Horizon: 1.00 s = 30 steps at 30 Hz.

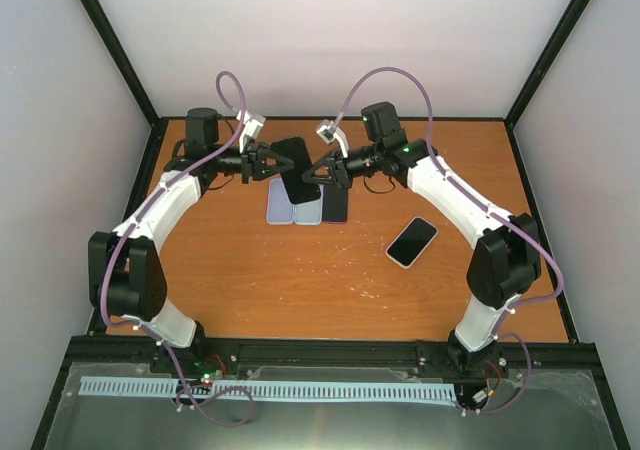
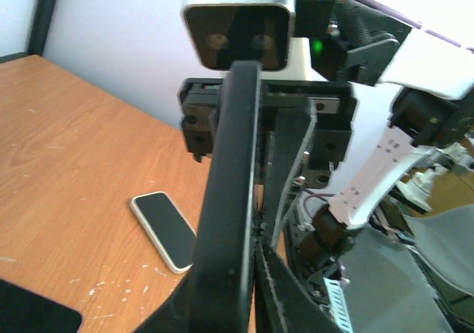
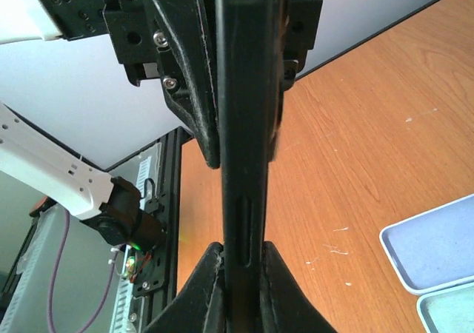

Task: Take the phone out of the phone case
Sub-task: Place the phone at the center of the board.

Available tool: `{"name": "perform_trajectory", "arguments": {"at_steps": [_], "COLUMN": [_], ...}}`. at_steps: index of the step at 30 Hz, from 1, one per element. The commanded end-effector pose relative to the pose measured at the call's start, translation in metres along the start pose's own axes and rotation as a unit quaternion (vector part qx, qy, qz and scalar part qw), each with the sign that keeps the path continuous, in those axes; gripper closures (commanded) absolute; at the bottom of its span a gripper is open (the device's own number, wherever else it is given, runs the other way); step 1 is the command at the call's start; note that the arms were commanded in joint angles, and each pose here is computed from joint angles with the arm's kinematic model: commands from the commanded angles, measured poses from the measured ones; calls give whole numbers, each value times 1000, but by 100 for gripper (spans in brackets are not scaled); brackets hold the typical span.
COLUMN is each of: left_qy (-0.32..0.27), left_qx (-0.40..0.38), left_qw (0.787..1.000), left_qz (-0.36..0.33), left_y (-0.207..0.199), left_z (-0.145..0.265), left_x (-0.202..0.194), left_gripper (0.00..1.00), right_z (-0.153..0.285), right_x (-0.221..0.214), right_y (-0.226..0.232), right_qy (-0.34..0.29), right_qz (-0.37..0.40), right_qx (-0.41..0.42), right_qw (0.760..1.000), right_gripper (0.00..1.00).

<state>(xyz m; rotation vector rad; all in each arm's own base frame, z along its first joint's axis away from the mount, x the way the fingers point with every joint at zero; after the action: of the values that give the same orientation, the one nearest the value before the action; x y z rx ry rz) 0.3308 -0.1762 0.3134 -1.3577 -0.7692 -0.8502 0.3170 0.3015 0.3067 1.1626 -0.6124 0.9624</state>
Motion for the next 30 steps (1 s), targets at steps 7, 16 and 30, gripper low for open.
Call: {"name": "perform_trajectory", "arguments": {"at_steps": [7, 16, 30], "left_qy": [-13, -49, -30], "left_qx": [95, 218, 307], "left_qw": [995, 973, 948], "left_qz": [6, 57, 84], "left_y": [20, 63, 90], "left_z": [14, 60, 74], "left_x": [13, 15, 3], "left_gripper": [22, 0, 0], "right_z": [37, 70, 90], "right_x": [-20, -80, -147], "right_y": [-29, -79, -162], "right_qy": [-30, -26, -9], "right_qz": [-83, -223, -372], "right_qx": [-43, -104, -163], "right_qw": [995, 969, 914], "right_gripper": [97, 97, 97]}}
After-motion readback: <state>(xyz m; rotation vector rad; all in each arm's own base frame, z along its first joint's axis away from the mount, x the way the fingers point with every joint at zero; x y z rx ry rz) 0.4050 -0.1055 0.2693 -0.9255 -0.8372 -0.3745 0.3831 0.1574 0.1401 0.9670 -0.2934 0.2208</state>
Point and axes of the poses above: each gripper's point midway between its finger pads, its own z axis back along the fingers, its own y axis along the line the jaws close on, x = y × z, the point moved 5 cm from there along z, back along the fingers, and after that the axes turned 1 degree about z, right-handed, at the moved point
